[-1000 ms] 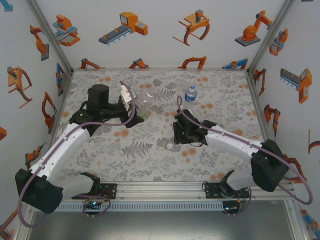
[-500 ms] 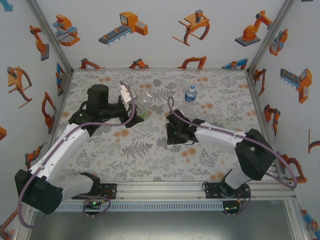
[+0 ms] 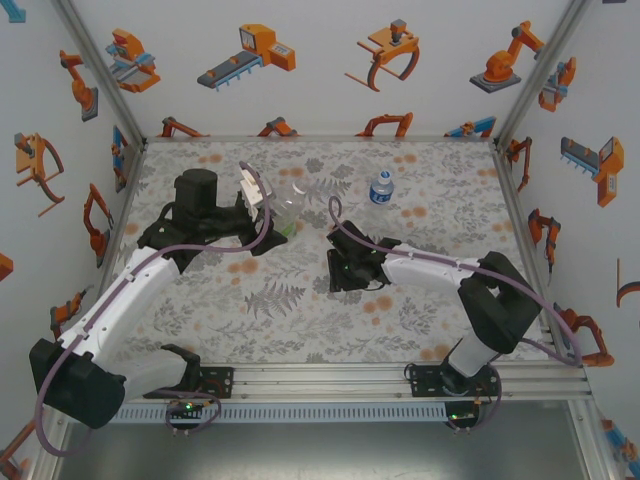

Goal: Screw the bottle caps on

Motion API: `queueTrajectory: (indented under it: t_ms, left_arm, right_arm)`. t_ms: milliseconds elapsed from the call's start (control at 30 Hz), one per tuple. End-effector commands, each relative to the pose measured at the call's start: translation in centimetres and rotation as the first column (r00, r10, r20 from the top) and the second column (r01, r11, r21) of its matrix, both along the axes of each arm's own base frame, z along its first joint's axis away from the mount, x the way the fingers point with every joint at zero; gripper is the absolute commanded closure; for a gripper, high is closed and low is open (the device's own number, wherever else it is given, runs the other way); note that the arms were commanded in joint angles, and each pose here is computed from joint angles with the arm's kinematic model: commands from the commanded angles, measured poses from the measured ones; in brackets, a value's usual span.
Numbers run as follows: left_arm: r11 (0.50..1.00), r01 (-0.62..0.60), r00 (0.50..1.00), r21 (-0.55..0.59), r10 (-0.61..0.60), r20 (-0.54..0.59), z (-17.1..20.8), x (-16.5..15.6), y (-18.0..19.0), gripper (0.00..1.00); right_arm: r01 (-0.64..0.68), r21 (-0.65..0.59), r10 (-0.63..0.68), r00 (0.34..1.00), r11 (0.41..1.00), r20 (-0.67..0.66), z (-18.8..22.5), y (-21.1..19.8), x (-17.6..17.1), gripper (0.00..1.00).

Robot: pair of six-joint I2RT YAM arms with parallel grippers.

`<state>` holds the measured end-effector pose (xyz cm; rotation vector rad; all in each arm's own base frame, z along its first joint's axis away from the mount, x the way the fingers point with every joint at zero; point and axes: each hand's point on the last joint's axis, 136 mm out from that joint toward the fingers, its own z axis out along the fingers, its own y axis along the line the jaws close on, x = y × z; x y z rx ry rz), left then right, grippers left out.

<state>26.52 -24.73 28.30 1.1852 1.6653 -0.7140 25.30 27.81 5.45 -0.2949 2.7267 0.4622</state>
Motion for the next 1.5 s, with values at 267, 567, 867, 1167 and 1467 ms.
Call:
queueTrajectory:
  t_ms: [267,567,867,1167,1467]
  left_arm:
    - [1.0,-0.008,1.0,-0.013,0.007,-0.01,0.3,0.2,0.0,0.99]
    - [1.0,-0.008,1.0,-0.011,0.008,-0.017,0.2,0.3,0.0,0.99]
    - [1.0,-0.01,1.0,-0.009,0.01,-0.02,0.2,0.4,0.0,0.99]
    - [1.0,-0.011,1.0,-0.008,0.011,-0.025,0.1,0.5,0.0,0.99]
    - [1.0,-0.011,0.999,-0.008,0.011,-0.03,0.1,0.5,-0.1,0.99]
  right_arm:
    - [0.009,0.007,-0.009,1.0,1.0,-0.014,-0.2,0.8,0.2,0.58]
    - [-0.011,0.039,0.01,1.0,0.999,0.013,1.6,1.8,0.3,0.59]
    - [-0.025,0.0,0.025,1.0,1.0,0.004,1.4,2.3,-0.1,0.58]
    - [-0.031,-0.05,0.03,0.999,0.998,-0.022,0.5,1.9,-0.5,0.58]
    - [-0.038,-0.073,0.035,0.999,0.997,-0.035,0.1,1.9,-0.7,0.56]
